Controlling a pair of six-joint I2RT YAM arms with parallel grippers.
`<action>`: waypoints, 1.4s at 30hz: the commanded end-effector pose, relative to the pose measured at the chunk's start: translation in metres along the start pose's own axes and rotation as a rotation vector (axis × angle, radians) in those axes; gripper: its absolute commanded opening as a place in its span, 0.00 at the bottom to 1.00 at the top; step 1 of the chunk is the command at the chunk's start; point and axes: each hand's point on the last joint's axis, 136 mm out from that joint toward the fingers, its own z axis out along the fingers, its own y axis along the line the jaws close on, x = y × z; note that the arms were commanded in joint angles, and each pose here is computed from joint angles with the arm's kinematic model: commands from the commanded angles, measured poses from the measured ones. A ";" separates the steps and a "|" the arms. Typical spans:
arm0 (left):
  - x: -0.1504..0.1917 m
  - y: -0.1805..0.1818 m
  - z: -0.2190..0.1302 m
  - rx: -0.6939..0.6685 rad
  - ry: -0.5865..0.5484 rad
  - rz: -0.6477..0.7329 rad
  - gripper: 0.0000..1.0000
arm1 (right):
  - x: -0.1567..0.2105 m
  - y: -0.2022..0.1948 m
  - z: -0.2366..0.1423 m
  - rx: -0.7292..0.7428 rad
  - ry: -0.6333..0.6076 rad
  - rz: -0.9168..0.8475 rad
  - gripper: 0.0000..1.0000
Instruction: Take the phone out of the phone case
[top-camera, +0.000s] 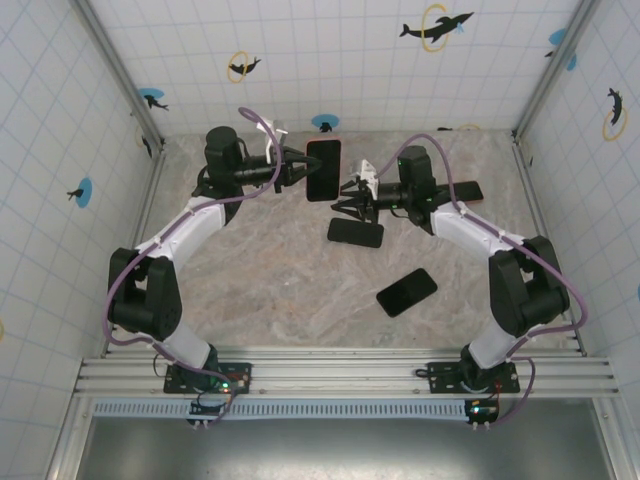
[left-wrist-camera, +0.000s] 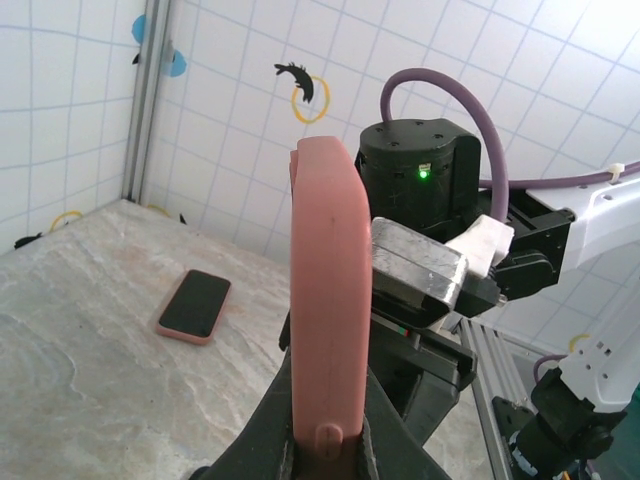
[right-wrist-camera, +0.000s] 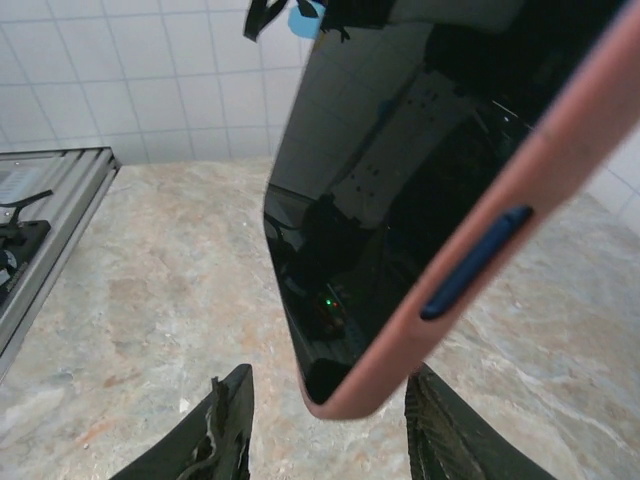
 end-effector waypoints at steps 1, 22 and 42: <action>-0.028 -0.012 -0.001 0.025 -0.039 0.135 0.00 | -0.020 0.005 -0.002 -0.034 -0.048 -0.030 0.39; -0.021 -0.020 0.005 0.081 -0.023 0.065 0.00 | -0.021 0.001 0.005 -0.046 -0.029 -0.042 0.17; -0.008 -0.039 0.010 0.145 -0.005 -0.074 0.00 | -0.054 -0.030 -0.001 0.183 -0.096 -0.213 0.10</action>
